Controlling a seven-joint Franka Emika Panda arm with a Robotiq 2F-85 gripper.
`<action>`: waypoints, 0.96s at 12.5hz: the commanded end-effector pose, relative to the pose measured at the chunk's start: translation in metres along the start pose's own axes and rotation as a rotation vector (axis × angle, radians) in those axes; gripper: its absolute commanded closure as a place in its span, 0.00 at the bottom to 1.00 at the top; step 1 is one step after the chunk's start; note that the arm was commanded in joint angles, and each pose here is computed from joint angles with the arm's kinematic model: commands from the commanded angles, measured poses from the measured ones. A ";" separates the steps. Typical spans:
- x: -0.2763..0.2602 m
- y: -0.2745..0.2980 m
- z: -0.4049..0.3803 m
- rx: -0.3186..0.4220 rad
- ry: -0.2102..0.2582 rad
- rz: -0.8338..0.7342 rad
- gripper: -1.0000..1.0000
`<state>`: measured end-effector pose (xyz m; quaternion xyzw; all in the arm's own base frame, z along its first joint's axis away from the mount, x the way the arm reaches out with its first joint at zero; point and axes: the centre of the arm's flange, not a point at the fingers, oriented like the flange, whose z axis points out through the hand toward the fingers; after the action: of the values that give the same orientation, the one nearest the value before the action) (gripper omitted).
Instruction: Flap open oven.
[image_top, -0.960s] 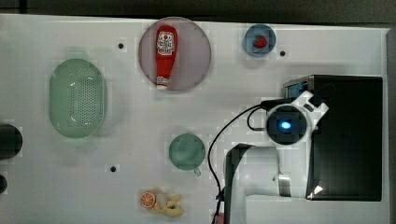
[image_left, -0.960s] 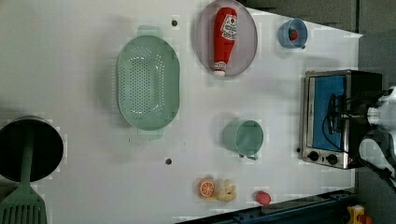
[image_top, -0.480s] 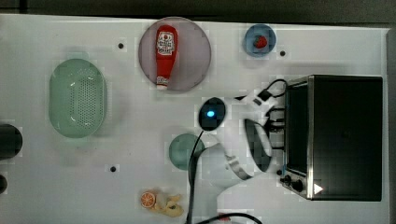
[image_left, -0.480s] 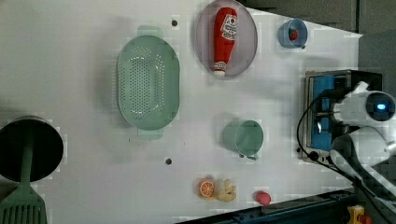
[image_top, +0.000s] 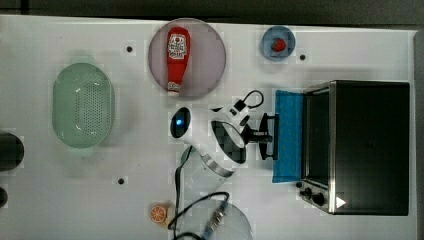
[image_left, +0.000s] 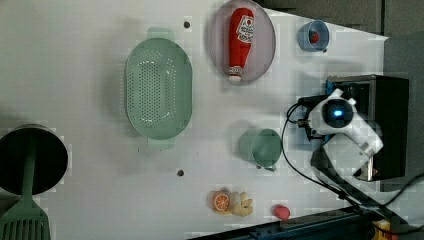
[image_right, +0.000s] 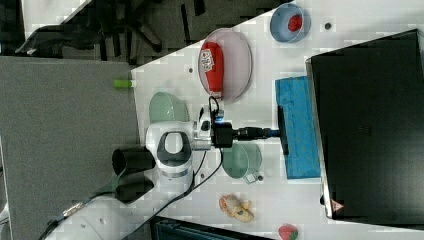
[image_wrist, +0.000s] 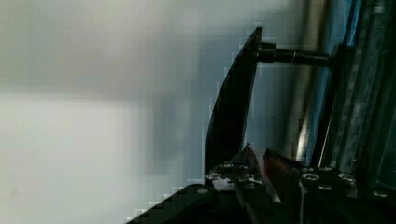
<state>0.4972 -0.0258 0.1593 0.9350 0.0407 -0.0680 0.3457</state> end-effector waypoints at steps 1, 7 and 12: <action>0.006 -0.015 0.006 -0.049 0.015 0.043 0.83; 0.016 -0.051 0.034 -0.050 0.003 0.038 0.83; 0.038 -0.031 -0.009 0.079 0.082 0.171 0.83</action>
<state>0.4968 -0.0108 0.0966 0.9343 -0.0014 -0.0828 0.3467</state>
